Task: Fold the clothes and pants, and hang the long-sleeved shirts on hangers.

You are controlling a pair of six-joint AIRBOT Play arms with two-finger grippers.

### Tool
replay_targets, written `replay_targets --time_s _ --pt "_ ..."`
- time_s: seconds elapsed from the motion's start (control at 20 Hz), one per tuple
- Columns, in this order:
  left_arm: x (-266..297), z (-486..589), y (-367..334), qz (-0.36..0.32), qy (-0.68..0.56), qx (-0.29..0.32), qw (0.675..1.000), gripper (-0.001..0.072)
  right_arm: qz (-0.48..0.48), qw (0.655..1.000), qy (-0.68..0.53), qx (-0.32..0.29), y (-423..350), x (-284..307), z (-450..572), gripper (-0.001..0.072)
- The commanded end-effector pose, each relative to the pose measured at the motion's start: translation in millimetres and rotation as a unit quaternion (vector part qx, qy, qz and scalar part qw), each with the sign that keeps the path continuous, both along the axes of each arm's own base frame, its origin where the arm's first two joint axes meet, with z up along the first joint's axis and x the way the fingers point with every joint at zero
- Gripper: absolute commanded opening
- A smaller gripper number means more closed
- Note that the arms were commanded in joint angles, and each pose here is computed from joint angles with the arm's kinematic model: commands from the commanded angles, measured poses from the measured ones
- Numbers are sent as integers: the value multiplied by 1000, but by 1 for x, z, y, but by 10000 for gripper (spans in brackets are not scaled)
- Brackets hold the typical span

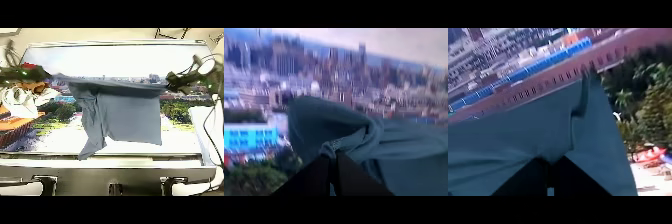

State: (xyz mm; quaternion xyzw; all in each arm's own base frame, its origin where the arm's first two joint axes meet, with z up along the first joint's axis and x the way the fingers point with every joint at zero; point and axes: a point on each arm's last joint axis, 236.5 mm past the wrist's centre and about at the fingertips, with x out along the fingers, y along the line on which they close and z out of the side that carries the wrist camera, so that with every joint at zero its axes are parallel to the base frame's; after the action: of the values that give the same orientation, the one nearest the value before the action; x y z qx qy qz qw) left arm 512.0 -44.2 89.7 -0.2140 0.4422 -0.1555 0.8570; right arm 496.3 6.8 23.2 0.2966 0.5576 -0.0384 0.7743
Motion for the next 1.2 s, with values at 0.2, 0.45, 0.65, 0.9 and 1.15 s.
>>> replay_targets --time_s 0.2,0.45,0.65,0.9,1.15 --pt "-42 -89 -59 -52 196 -62 977 336 1 997 58 54 11 -9 -31 274" --pt "-102 -103 -7 -58 318 -8 946 709 60 982 169 53 -66 -103 -18 609" --pt "-154 -158 -58 -83 381 -63 919 706 53 965 248 73 -64 -175 -72 642" --pt "-160 -187 -123 -102 346 -107 927 624 61 957 259 116 -36 -202 -107 677" --pt "-162 -197 -135 -100 354 -104 924 563 61 952 275 121 -31 -216 -119 677"
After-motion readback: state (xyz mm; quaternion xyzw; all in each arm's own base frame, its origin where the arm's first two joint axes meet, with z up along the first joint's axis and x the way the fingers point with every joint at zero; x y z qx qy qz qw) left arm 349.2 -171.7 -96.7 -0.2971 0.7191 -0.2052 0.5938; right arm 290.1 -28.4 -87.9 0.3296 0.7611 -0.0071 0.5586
